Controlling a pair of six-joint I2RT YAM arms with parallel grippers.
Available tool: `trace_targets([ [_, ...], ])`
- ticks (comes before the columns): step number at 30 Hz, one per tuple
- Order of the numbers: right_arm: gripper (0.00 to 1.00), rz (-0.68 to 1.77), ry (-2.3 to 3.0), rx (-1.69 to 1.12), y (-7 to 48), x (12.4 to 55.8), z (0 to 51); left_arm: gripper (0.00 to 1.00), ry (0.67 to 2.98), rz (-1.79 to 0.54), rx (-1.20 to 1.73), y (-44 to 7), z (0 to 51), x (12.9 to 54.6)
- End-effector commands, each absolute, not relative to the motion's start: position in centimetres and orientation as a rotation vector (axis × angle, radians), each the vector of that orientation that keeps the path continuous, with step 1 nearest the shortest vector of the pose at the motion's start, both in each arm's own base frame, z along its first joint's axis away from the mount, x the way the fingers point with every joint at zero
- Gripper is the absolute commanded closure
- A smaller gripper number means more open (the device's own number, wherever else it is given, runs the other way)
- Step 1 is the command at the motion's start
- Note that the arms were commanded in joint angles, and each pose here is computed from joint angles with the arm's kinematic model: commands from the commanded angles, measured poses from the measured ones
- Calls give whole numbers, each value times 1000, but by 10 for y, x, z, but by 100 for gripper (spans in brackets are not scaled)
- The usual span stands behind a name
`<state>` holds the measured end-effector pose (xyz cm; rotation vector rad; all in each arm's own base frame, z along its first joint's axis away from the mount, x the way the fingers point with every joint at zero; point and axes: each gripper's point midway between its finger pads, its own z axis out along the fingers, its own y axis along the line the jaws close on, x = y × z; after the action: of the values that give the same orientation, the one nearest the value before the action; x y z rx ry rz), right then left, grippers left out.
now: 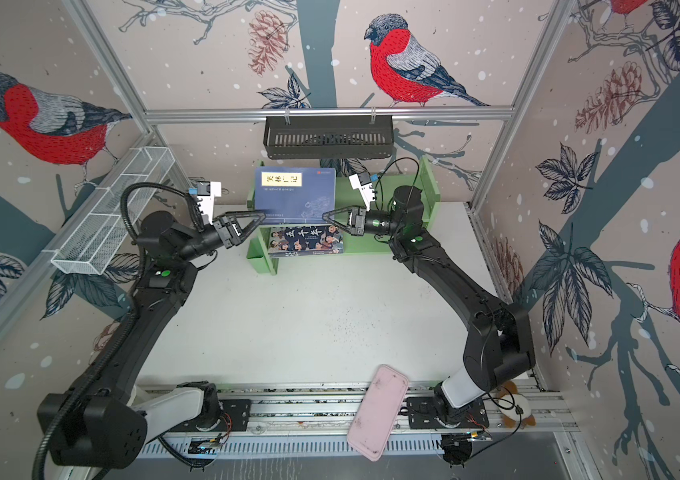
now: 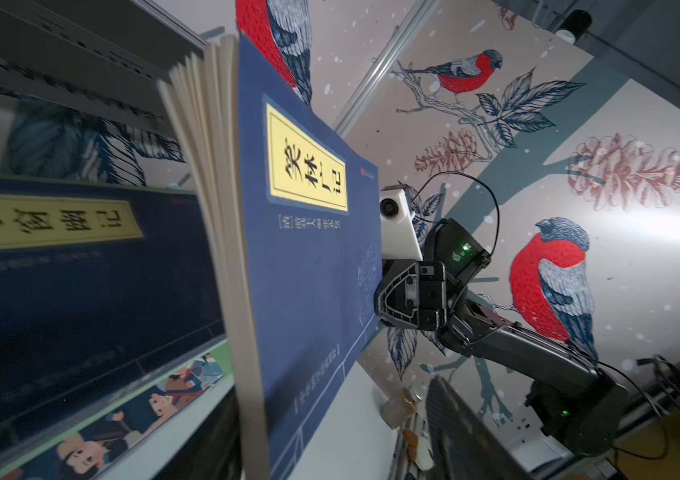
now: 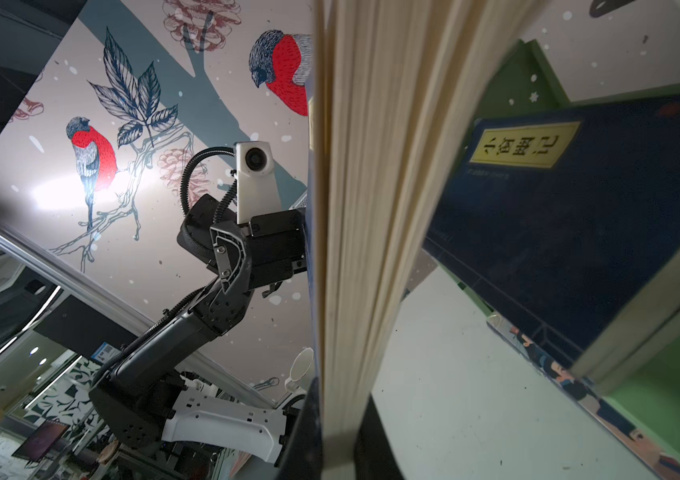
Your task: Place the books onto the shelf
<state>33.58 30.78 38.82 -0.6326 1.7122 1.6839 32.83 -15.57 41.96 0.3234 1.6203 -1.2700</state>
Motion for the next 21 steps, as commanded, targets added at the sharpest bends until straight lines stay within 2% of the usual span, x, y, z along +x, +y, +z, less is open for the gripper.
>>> trace_targets([
  [1, 100, 1658, 1775, -548, 303, 355, 381, 31, 1709, -979, 267, -132, 408, 344],
  [4, 100, 1663, 1804, -515, 303, 366, 379, 30, 1715, -868, 262, -121, 414, 346],
  [21, 98, 1689, 1970, -494, 330, 396, 360, 29, 1678, -953, 297, -130, 419, 343],
])
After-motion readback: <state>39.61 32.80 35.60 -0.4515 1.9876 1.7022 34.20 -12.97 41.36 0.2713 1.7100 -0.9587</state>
